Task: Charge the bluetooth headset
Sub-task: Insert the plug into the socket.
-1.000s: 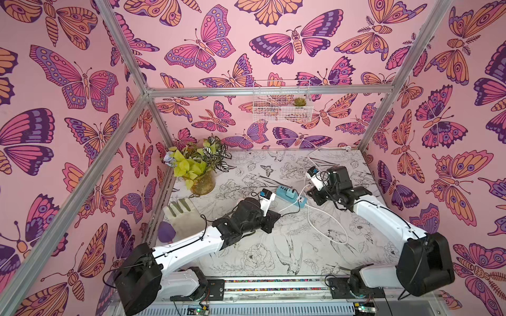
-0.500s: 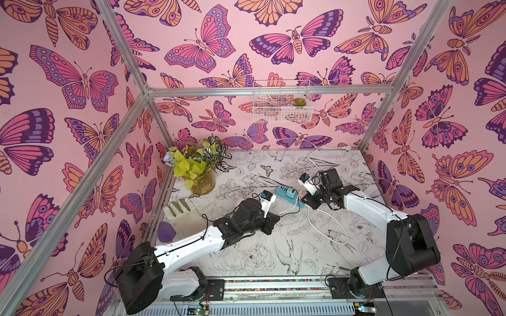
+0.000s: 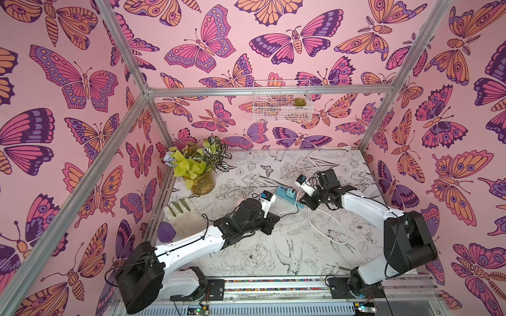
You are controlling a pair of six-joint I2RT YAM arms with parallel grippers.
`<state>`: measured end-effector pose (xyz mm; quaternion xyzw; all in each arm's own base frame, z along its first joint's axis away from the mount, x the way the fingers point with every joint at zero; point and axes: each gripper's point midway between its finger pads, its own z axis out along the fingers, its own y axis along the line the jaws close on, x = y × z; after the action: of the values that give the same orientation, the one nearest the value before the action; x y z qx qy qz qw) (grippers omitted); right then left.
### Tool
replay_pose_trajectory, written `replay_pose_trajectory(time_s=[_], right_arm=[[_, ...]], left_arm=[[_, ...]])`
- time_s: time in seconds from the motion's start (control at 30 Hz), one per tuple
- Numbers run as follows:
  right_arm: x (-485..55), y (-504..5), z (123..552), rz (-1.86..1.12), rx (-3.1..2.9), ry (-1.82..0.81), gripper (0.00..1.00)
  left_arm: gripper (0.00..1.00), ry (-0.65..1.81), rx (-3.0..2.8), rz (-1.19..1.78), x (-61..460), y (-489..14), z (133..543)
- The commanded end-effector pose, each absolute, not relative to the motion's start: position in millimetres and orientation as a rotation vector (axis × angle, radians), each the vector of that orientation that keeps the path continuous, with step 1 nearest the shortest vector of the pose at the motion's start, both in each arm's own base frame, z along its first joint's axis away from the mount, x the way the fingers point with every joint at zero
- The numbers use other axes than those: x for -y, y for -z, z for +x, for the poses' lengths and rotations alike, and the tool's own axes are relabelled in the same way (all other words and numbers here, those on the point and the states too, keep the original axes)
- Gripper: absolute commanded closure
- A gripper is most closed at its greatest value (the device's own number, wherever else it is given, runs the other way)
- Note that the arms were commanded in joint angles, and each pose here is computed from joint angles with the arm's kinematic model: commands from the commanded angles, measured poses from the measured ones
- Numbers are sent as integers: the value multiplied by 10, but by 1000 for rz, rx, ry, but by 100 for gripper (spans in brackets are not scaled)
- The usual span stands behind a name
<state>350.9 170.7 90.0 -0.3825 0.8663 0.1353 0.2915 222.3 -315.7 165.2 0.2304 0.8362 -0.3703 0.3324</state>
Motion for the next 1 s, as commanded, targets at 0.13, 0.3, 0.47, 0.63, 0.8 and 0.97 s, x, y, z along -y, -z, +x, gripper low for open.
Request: replay_pose_trajectory(time_s=[0.13, 0.3, 0.47, 0.63, 0.8, 0.97], right_arm=[[-1723, -835, 3605, -1051, -2284, -341, 88], [-1711, -868, 3637, -1032, -2268, -354, 89], [-1701, -955, 3655, -1009, -2236, -358, 88], [-1672, -962, 3666, -1014, -2239, -343, 89], [-1669, -909, 3691, -1015, -2238, -349, 89], [-1665, -824, 3698, -1043, -2250, -343, 88]], left_arm=[[100, 955, -2189, 626, 3152, -1613, 2199], [100, 951, -2189, 625, 3146, -1610, 2201], [100, 952, -2189, 625, 3147, -1612, 2200], [100, 953, -2191, 624, 3154, -1609, 2204], [100, 955, -2194, 623, 3151, -1604, 2198], [100, 953, -2195, 618, 3141, -1597, 2198]])
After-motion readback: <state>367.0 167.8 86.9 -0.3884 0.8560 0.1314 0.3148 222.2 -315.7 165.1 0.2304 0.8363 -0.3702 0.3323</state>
